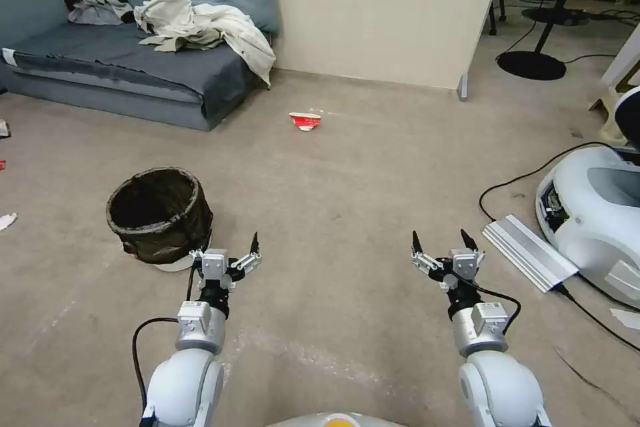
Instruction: Pick up the trash can from the floor.
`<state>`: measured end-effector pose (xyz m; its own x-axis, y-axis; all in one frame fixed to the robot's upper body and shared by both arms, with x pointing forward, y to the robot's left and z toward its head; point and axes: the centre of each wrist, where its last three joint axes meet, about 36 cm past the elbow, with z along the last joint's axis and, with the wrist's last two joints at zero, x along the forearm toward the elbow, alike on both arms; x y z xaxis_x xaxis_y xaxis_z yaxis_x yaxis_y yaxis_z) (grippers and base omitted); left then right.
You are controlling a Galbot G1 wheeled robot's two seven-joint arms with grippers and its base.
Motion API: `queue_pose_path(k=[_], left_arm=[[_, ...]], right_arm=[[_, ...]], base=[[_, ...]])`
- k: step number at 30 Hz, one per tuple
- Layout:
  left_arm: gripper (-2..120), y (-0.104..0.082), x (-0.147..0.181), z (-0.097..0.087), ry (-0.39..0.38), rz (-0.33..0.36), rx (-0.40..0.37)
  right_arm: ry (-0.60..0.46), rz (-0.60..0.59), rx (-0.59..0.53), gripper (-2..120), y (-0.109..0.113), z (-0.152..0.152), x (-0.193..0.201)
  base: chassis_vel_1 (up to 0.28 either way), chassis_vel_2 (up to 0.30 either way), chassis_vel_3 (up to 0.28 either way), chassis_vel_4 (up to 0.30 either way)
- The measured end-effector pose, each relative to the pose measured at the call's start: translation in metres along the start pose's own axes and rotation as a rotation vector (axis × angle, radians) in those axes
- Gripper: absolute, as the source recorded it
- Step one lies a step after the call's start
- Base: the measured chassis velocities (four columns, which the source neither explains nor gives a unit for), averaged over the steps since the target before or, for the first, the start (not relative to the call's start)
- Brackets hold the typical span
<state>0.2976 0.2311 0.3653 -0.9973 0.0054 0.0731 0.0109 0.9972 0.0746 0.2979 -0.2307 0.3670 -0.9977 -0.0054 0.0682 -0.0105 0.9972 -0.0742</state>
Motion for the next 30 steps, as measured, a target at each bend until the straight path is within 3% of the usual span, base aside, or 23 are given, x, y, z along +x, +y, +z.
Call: queue_pose_path(k=[6, 9, 11, 12, 14, 18, 24, 26, 30], left_arm=[[100, -0.003, 0.004, -0.015, -0.030, -0.005, 0.002], [100, -0.012, 0.017, -0.055, -0.104, -0.021, 0.010], [100, -0.013, 0.020, -0.061, -0.114, -0.024, 0.012], [100, -0.016, 0.027, -0.079, -0.147, -0.035, 0.017], [100, -0.017, 0.032, -0.089, -0.166, -0.040, 0.021], [100, -0.022, 0.053, -0.132, -0.246, -0.068, 0.040], [100, -0.003, 0.063, -0.132, -0.252, -0.127, -0.036], [100, 0.010, 0.064, -0.124, -0.240, -0.159, -0.062], [100, 0.023, 0.068, -0.113, -0.205, -0.177, -0.045]], right_arm=[[-0.050, 0.003, 0.004, 100, 0.006, -0.022, 0.001], [-0.170, 0.019, 0.011, 100, 0.019, -0.075, 0.008], [-0.187, 0.024, 0.013, 100, 0.021, -0.083, 0.010], [-0.223, 0.031, 0.006, 100, 0.023, -0.105, 0.016], [-0.216, 0.030, 0.002, 100, 0.023, -0.108, 0.018], [-0.188, 0.016, -0.006, 100, 0.020, -0.109, 0.020], [-0.169, 0.000, -0.010, 100, 0.015, -0.104, 0.020], [-0.156, -0.001, -0.021, 100, 0.010, -0.100, 0.019], [-0.142, -0.013, -0.038, 100, 0.005, -0.094, 0.020]], base=[[0.000, 0.000, 0.000, 0.000], [0.000, 0.000, 0.000, 0.000], [0.000, 0.000, 0.000, 0.000], [0.000, 0.000, 0.000, 0.000], [0.000, 0.000, 0.000, 0.000], [0.000, 0.000, 0.000, 0.000], [0.000, 0.000, 0.000, 0.000], [0.000, 0.000, 0.000, 0.000], [0.000, 0.000, 0.000, 0.000]])
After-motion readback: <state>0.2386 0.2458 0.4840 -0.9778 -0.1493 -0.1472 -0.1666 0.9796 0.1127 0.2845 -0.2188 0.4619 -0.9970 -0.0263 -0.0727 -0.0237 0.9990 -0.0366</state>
